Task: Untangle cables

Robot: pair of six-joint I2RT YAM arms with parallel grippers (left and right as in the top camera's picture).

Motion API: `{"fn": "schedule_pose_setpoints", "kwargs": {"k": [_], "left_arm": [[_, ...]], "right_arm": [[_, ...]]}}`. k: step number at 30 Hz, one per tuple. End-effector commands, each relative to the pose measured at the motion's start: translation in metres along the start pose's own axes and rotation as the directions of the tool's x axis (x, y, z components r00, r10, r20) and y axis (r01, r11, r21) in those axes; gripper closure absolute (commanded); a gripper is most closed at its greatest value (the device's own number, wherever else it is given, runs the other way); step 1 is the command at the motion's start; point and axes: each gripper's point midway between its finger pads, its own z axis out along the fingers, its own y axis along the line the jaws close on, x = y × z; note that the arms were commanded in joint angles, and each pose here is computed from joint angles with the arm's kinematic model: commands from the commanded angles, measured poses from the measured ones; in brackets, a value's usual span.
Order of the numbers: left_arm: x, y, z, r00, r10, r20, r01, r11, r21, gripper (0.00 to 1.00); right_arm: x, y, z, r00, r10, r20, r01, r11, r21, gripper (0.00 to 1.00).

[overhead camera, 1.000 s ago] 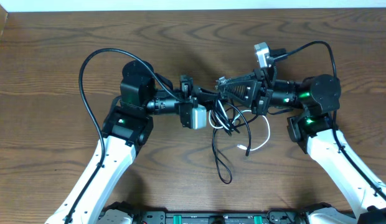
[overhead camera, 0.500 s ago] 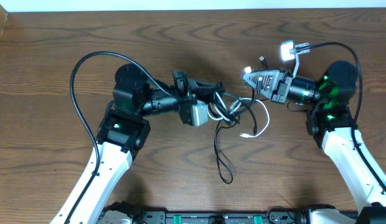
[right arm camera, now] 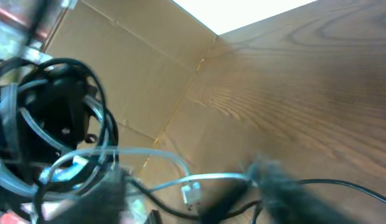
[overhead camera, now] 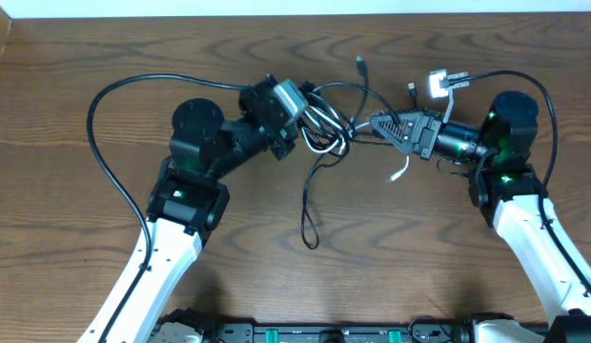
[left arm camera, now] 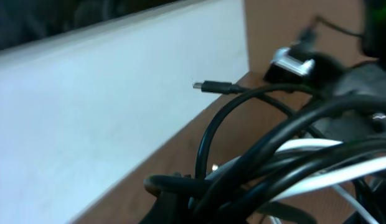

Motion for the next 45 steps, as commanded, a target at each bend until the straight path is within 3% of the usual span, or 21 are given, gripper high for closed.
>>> {"fn": "schedule_pose_setpoints", "kwargs": {"k": [1,3,14,21,27,37,42,45], "left_arm": [[-0.005,0.018,-0.006,0.990,-0.143,-0.003,0.142,0.984,-0.104,0.92],[0.001,0.017,-0.007,0.987,-0.159,-0.024,0.156,0.982,-0.106,0.92],[0.033,0.030,-0.012,0.948,-0.298,-0.116,0.265,0.935,-0.235,0.92],[0.058,0.057,-0.026,0.886,-0.450,-0.112,0.360,0.819,-0.447,0.92],[0.063,0.067,-0.033,0.847,-0.528,-0.059,0.424,0.740,-0.523,0.93],[0.067,0.063,-0.031,0.837,-0.542,-0.072,0.433,0.737,-0.518,0.93],[0.068,0.062,-0.031,0.762,-0.647,0.001,0.552,0.649,-0.523,0.93],[0.071,0.062,-0.029,0.722,-0.691,0.030,0.600,0.604,-0.525,0.93]], "right_arm": [[-0.006,0.000,-0.001,0.999,-0.043,0.025,0.043,0.999,0.007,0.10],[-0.010,0.003,-0.001,0.997,-0.068,0.036,0.068,0.998,-0.001,0.01],[-0.037,-0.007,-0.010,0.982,-0.111,0.152,0.099,0.992,0.081,0.01],[-0.036,-0.010,-0.010,0.987,-0.017,0.158,0.005,0.997,0.078,0.01],[-0.014,-0.008,0.003,0.992,0.098,0.085,-0.103,0.993,0.060,0.01],[0.036,0.041,0.047,0.993,0.057,-0.102,-0.065,0.995,-0.079,0.01],[0.049,0.061,0.058,0.991,0.016,-0.136,-0.035,0.990,-0.136,0.01],[0.048,0.074,0.063,0.992,0.012,-0.123,-0.033,0.985,-0.167,0.10]]}}
